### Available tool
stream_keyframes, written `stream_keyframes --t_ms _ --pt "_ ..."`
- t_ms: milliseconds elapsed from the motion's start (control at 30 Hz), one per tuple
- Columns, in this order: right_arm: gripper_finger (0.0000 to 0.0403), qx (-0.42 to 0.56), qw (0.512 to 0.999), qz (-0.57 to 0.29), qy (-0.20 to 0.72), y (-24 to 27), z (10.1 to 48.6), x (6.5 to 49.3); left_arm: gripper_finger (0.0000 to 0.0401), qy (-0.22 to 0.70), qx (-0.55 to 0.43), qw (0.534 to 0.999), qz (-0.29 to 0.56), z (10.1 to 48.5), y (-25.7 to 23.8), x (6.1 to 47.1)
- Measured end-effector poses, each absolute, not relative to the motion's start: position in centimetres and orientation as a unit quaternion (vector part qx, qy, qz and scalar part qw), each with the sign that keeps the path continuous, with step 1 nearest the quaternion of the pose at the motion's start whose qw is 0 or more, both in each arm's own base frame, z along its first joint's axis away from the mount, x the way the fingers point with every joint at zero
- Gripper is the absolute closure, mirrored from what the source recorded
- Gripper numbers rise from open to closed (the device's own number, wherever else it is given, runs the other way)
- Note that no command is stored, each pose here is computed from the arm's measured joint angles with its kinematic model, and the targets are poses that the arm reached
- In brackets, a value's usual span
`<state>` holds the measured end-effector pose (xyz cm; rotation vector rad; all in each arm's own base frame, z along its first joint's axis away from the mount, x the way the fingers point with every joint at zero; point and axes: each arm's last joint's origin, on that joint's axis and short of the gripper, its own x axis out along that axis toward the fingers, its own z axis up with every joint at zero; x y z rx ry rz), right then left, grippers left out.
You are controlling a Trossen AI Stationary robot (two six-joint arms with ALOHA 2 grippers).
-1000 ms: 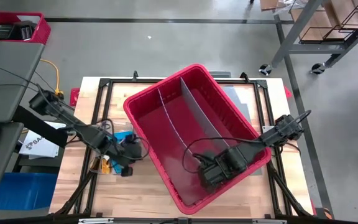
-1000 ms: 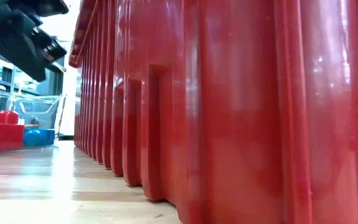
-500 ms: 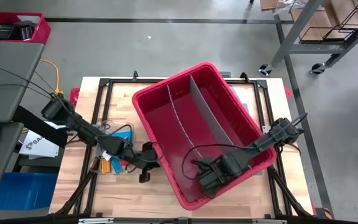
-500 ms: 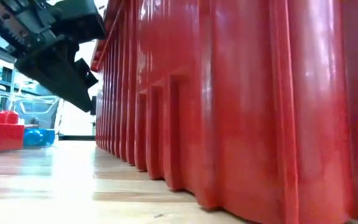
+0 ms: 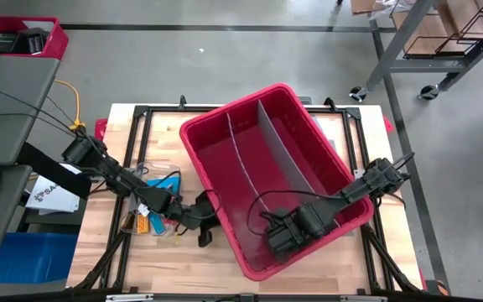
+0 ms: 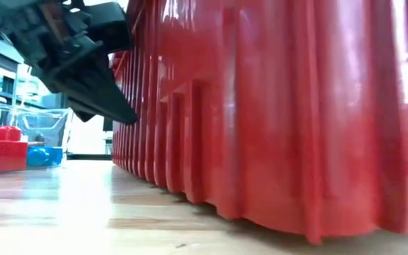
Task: Sort Items/Unsort Items
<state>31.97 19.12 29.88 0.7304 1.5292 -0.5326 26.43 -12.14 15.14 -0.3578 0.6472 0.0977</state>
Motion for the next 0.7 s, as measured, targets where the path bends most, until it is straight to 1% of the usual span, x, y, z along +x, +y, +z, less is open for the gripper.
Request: stream_keyframes --t_ms 133,267,467,700 --pt "0.0398 0.363 0.614 -0.249 0.655 19.2 30.4 32.2 0.0401 0.297 -0.198 0.929 0.092 14.4 -12.1 26.8" --pt "0.04 0.415 0.597 -0.254 0.638 19.3 31.5 32.6 0.0401 0.275 -0.223 0.93 0.099 12.8 -12.8 27.8" --pt "0.0401 0.469 0.576 -0.269 0.613 19.2 32.2 33.2 0.0401 0.287 -0.217 0.93 0.079 10.5 -14.1 28.7" --pt "0.0402 0.494 0.55 -0.291 0.607 19.5 32.2 32.9 0.0401 0.309 -0.201 0.928 0.045 10.0 -14.5 29.0"
